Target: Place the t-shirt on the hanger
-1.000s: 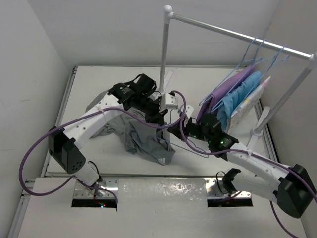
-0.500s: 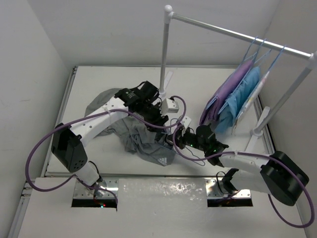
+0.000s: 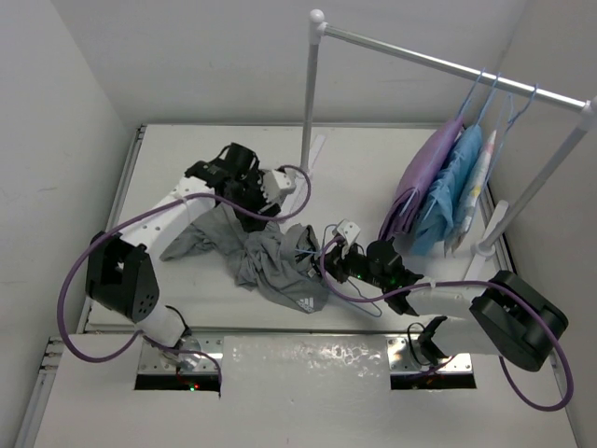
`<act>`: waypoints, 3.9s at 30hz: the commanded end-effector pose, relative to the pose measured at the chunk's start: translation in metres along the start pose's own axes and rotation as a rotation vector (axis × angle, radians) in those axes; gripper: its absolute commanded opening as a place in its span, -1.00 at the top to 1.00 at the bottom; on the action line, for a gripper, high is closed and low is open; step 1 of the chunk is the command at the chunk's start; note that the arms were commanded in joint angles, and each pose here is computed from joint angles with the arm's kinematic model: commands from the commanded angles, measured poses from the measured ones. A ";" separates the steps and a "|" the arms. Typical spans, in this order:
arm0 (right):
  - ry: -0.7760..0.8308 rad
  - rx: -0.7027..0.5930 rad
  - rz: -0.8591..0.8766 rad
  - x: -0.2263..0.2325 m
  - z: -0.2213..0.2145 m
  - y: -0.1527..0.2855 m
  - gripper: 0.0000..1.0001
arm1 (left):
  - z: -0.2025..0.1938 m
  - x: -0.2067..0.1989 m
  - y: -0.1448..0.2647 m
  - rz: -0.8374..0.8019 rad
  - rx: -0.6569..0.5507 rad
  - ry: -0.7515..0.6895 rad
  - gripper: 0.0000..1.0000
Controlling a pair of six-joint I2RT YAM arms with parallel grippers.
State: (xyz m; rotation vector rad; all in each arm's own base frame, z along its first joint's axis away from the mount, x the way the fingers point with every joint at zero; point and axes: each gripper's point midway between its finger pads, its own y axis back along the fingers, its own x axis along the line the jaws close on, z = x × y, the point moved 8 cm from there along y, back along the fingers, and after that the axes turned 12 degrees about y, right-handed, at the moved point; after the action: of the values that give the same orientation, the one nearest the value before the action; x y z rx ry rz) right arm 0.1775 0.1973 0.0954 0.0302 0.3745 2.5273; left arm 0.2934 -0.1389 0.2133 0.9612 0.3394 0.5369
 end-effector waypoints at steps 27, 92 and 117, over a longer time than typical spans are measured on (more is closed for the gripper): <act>0.073 -0.033 -0.038 -0.009 0.025 -0.008 1.00 | -0.029 -0.036 -0.108 -0.428 -0.184 -0.273 0.28; -0.415 0.104 -0.180 0.021 0.051 -0.052 0.16 | -0.079 -0.042 0.023 0.262 -0.177 0.102 1.00; -0.454 0.206 -0.606 -0.041 -0.012 -0.008 1.00 | -0.096 -0.029 0.063 0.220 -0.115 -0.014 1.00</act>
State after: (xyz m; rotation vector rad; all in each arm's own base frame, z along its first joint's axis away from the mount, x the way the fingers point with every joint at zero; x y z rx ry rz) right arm 0.2052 0.2015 0.0802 0.5926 0.3149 1.9337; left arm 0.2087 -0.0642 0.1854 0.9191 0.2967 0.8250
